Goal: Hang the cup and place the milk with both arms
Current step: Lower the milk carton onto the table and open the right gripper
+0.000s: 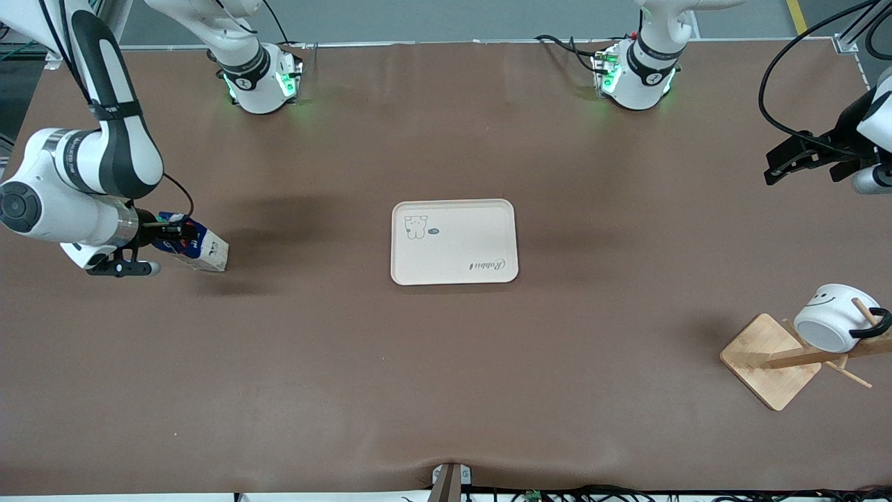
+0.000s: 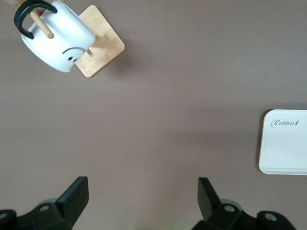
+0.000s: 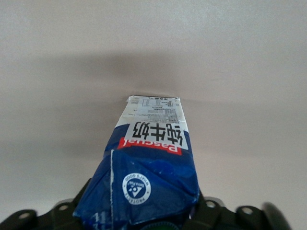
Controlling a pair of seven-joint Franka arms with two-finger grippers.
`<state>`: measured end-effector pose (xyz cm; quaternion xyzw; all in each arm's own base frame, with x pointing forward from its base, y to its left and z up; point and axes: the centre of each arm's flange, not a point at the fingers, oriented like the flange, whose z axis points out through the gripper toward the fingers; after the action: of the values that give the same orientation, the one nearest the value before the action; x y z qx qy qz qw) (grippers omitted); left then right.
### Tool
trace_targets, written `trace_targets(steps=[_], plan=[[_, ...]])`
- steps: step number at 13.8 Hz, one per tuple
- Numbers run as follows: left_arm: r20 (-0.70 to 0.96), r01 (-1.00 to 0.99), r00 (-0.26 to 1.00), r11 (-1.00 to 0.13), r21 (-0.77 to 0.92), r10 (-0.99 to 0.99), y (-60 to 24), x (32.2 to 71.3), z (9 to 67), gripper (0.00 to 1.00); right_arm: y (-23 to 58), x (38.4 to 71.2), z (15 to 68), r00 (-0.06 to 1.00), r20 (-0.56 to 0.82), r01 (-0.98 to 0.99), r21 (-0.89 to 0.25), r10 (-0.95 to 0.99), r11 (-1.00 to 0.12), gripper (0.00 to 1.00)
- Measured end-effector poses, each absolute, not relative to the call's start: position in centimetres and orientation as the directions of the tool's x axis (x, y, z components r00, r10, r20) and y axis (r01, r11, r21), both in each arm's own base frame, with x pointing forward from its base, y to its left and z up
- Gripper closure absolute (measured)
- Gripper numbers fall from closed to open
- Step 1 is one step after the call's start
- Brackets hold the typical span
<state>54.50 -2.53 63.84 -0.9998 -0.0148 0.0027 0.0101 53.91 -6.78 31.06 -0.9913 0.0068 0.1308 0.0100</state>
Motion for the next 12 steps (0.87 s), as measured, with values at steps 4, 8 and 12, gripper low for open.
trace_targets(steps=[4, 8, 12], plan=[[0.000, 0.032, 0.999, -0.999, -0.020, 0.032, -2.4, 54.3, 64.2, 0.00, -6.8, 54.5, 32.6, 0.962, -0.273, -0.016, -0.020, -0.010, -1.000, 0.00], [-0.001, 0.035, 0.999, -0.999, -0.021, 0.035, -2.3, 54.1, 64.4, 0.00, -6.8, 55.4, 34.4, 0.964, -0.266, -0.014, -0.019, -0.008, -1.000, 0.00], [-0.002, 0.035, 0.999, -0.999, -0.021, 0.035, -2.2, 54.0, 64.4, 0.00, -6.8, 57.8, 41.1, 0.967, -0.254, -0.012, -0.022, -0.006, -1.000, 0.00]])
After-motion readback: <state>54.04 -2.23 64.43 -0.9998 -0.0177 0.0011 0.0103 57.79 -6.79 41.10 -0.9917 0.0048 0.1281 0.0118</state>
